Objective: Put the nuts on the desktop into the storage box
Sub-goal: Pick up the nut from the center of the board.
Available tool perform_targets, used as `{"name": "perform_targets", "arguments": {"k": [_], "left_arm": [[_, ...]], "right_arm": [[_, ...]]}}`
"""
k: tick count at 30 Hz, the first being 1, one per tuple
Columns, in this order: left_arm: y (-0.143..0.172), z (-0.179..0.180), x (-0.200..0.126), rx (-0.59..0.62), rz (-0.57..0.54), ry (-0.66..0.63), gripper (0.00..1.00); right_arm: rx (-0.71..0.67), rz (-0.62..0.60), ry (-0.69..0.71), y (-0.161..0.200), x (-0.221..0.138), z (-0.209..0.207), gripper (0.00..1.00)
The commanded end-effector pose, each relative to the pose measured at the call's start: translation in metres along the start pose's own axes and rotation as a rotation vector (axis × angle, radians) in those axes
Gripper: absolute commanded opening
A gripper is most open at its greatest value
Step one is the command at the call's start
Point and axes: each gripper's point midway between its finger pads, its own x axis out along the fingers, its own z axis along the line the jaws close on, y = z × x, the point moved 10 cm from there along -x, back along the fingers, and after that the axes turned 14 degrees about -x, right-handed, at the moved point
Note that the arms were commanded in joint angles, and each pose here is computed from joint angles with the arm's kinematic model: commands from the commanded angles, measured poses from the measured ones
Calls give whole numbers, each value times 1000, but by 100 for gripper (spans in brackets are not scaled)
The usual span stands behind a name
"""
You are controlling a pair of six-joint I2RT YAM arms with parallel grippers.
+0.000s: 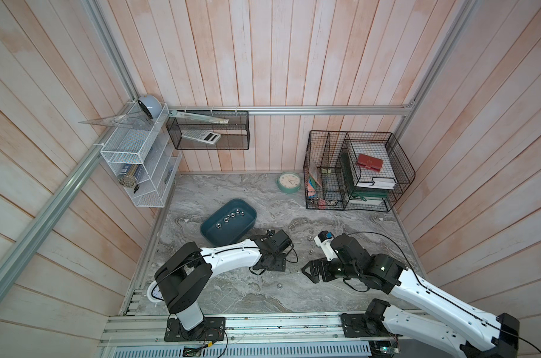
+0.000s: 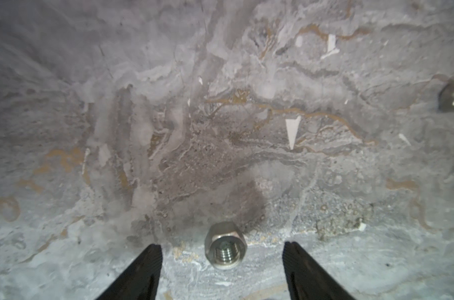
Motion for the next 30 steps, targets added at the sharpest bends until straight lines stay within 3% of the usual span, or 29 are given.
{"name": "perform_targets", "arguments": {"k": [1,7,9,11,13,18,30], "left_arm": [[4,-2,9,12,18,-3,63],[6,-1,13,13,27,-22,56],[6,-1,14,13,26,-28,47],[6,-1,14,15,22,-33,45],[5,-1,15,16,20,-38,33],[3,-1,9,19,0,-43,22],[-30,9,-29,-20,-73,-60,21]], "right_arm": [[5,20,6,3,0,0,98],[10,6,28,1,-1,-1,98],[15,2,29,1,0,-1,98],[16,-2,30,0,0,-1,98],[16,-2,36,-1,1,-1,98],[8,-6,49,-4,1,-1,98],[-30,-17,94,-20,2,1,98]]}}
